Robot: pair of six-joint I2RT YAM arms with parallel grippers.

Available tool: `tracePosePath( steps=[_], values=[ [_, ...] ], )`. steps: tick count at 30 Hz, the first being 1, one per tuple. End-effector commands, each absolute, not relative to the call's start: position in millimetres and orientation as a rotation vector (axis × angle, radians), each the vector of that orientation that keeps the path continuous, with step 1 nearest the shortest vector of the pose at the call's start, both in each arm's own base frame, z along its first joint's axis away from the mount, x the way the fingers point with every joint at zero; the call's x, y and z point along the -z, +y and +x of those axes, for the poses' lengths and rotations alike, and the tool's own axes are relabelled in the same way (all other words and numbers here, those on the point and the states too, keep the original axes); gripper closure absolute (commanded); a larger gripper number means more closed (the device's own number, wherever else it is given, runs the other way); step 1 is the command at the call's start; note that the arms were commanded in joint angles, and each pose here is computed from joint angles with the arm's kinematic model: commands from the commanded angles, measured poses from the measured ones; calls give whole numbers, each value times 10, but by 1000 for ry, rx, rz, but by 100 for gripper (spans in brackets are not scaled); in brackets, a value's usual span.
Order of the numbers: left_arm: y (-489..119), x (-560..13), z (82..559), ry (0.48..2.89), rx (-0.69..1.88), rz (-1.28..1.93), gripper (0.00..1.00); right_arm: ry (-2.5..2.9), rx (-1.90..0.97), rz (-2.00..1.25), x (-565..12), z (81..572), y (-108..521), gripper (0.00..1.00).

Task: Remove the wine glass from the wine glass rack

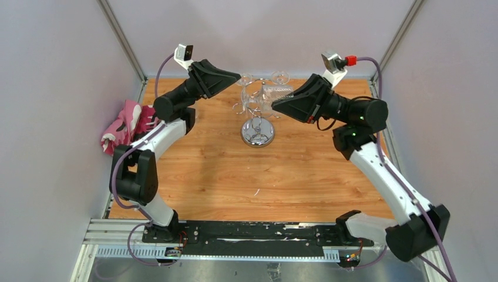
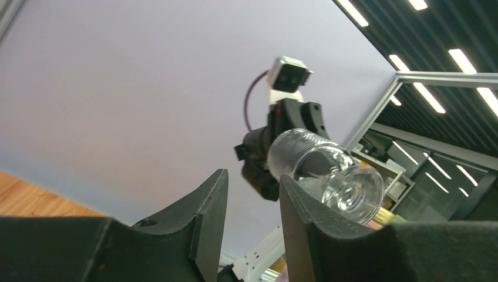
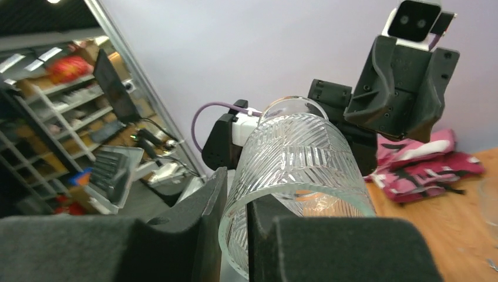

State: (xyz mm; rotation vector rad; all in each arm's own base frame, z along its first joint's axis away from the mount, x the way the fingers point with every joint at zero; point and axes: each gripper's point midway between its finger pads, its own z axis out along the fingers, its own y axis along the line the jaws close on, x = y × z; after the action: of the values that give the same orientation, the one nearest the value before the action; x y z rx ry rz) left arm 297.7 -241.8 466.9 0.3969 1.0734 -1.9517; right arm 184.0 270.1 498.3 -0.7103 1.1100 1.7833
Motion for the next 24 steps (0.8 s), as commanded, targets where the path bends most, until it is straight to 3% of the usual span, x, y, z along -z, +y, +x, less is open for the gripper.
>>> tracePosePath(
  steps=[1,3,4,8,13,20,24],
  values=[
    [-2434,-4580,2981,1065,1924,450,57,1163,-1520,-731,-5006,1819,2618,100],
    [-2439,-4547,3036,1075,1932,434,58,1224,-1433,-694,-4994,1869,2563,100],
    [-2437,-4550,3059,1075,1935,429,63,1285,-1375,-656,-4941,1949,2528,100],
    [-2451,-4594,3135,1082,1945,422,99,1515,-1067,-499,-4690,2347,2251,100],
    [-2560,-4262,3703,1391,1720,240,100,1753,-633,-300,-4341,2915,1752,100],
    [-1801,-3761,4371,1860,780,-100,100,1958,-278,-42,-3952,3679,994,100],
    [-1476,-3645,4363,1922,551,-162,100,2076,-157,53,-3554,4054,630,100]
  ],
)
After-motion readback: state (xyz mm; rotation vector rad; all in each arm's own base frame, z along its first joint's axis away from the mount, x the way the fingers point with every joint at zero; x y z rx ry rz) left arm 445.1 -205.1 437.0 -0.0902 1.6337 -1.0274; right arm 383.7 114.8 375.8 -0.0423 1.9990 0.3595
